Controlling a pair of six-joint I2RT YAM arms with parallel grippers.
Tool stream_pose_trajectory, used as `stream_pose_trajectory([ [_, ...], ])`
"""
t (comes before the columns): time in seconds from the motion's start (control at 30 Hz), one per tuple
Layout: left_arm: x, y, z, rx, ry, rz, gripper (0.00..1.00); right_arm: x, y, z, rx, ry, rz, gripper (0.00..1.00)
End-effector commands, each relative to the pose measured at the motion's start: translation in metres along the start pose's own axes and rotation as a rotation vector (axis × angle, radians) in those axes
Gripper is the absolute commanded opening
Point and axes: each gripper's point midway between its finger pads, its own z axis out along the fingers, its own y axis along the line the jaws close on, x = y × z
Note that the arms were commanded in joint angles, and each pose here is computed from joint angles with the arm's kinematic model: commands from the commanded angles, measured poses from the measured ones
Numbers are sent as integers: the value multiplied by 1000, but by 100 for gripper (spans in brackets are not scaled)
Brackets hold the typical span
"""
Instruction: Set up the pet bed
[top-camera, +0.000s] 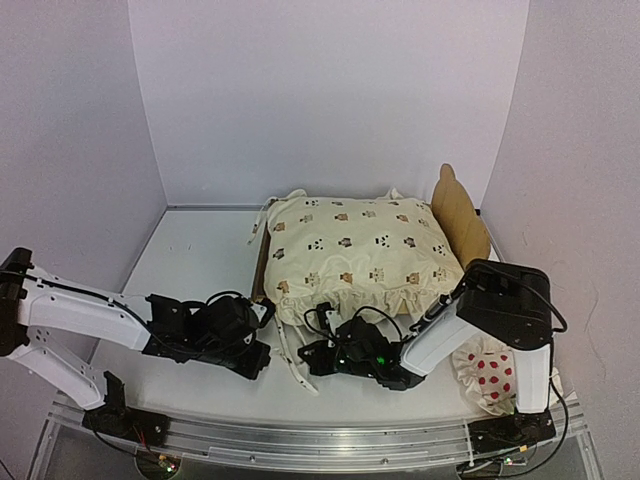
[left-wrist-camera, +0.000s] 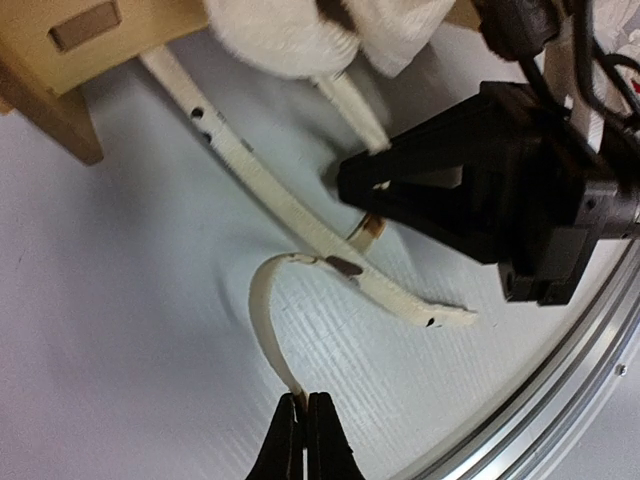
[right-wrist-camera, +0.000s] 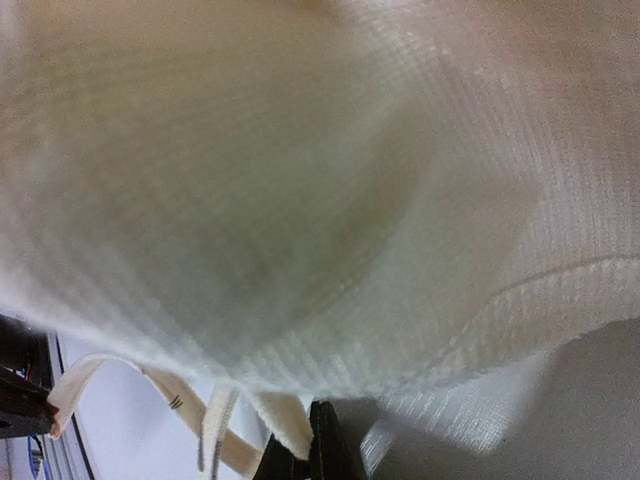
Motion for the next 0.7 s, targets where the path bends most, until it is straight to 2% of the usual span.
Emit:
stream_pose_trajectory([
  [0.0, -42, -26, 1, 56, -105, 43, 0, -2, 5, -8, 10, 43, -56, 0],
  [0.67, -76, -20, 41, 120, -191, 56, 0, -9, 25, -26, -13, 98, -161, 5],
])
